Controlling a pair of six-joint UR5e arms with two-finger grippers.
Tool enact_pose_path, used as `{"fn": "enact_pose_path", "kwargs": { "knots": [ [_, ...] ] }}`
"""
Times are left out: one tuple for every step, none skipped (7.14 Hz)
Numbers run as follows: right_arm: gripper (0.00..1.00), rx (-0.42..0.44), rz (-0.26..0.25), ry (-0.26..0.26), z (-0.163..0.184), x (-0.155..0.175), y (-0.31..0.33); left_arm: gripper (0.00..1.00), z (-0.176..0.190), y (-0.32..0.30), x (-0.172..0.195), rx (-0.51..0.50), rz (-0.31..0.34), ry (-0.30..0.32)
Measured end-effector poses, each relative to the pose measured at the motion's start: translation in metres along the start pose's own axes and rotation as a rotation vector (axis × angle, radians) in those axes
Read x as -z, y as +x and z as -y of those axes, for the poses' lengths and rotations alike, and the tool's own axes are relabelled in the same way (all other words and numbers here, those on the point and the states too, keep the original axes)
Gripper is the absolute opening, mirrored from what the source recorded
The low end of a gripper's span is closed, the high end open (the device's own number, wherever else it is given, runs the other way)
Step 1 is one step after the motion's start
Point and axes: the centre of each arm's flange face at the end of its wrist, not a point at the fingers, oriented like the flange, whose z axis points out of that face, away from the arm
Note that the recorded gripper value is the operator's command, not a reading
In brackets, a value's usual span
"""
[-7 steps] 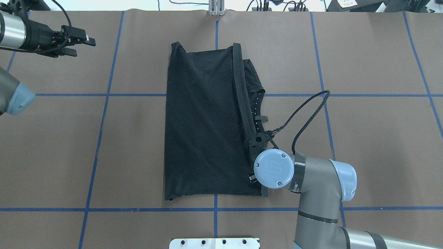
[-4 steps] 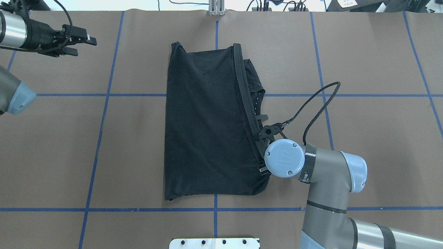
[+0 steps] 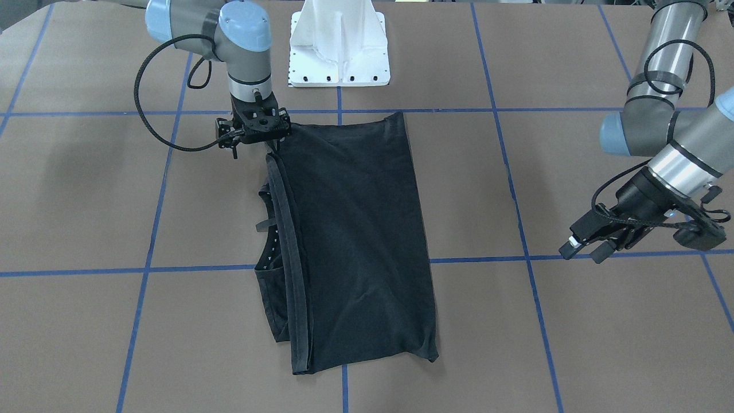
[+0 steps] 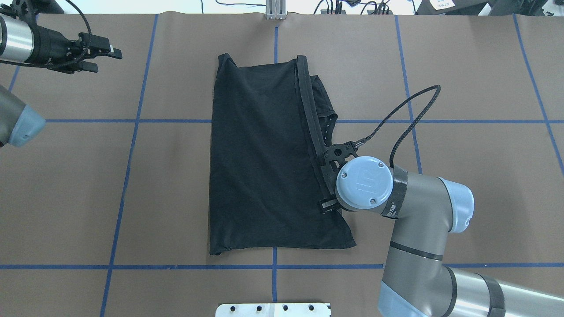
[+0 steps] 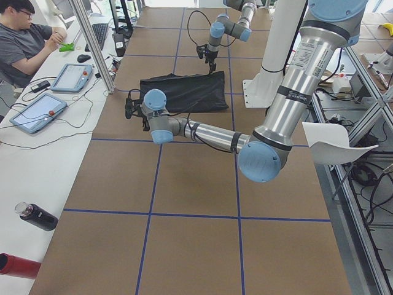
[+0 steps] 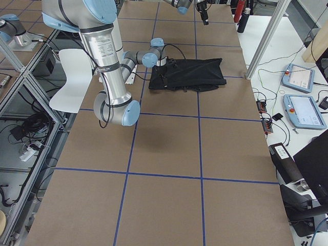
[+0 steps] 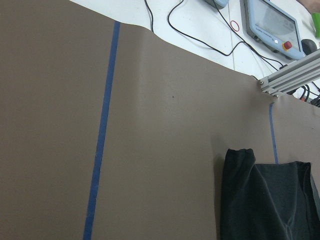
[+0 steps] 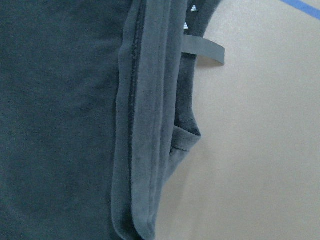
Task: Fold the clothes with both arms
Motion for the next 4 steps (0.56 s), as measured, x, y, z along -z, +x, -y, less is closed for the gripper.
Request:
{"fn": "enact_pose_path", "kwargs": {
  "knots": [
    [1.0,0.007,0.005,0.001,0.0,0.0,-0.007,1.0,0.0,-0.001,0.0,0.0,0.001,-0.001],
    [1.0,0.016,0.0,-0.004,-0.003,-0.005,-0.013,1.0,0.0,-0.001,0.0,0.0,0.002,-0.001],
    [1.0,0.026,-0.013,-0.013,-0.005,-0.014,-0.014,1.0,0.0,-0.001,-0.001,0.001,0.001,-0.001],
    [1.0,0.034,-0.024,-0.021,-0.005,-0.022,-0.013,1.0,0.0,0.0,-0.001,0.003,-0.001,-0.002]
  ]
}}
